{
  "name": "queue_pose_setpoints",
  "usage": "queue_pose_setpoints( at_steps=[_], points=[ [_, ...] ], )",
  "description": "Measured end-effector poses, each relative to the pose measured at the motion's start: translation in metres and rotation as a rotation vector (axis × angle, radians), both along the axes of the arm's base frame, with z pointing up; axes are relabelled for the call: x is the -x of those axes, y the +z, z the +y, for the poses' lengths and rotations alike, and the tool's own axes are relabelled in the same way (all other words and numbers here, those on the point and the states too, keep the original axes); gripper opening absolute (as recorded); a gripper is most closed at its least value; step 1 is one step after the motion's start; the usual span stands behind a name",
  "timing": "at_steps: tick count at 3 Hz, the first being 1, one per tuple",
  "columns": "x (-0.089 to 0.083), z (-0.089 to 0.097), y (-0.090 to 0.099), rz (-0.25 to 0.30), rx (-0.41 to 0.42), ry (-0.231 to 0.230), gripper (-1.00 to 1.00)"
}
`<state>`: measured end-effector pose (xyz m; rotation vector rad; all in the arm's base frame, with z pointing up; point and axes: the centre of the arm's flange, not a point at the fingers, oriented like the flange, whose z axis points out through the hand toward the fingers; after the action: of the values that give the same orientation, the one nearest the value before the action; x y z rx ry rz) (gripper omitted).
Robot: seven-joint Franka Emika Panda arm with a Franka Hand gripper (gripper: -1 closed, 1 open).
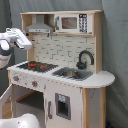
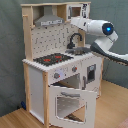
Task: Play with the kitchen
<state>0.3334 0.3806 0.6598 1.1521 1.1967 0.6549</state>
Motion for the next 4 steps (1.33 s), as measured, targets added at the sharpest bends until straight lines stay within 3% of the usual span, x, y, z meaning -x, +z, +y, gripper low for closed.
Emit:
queue_pose_setpoints(
  at_steps=[4],
  points=[
    [0.004,-0.033,-0.012,-0.153,0.158,0.181,1.00]
  ],
)
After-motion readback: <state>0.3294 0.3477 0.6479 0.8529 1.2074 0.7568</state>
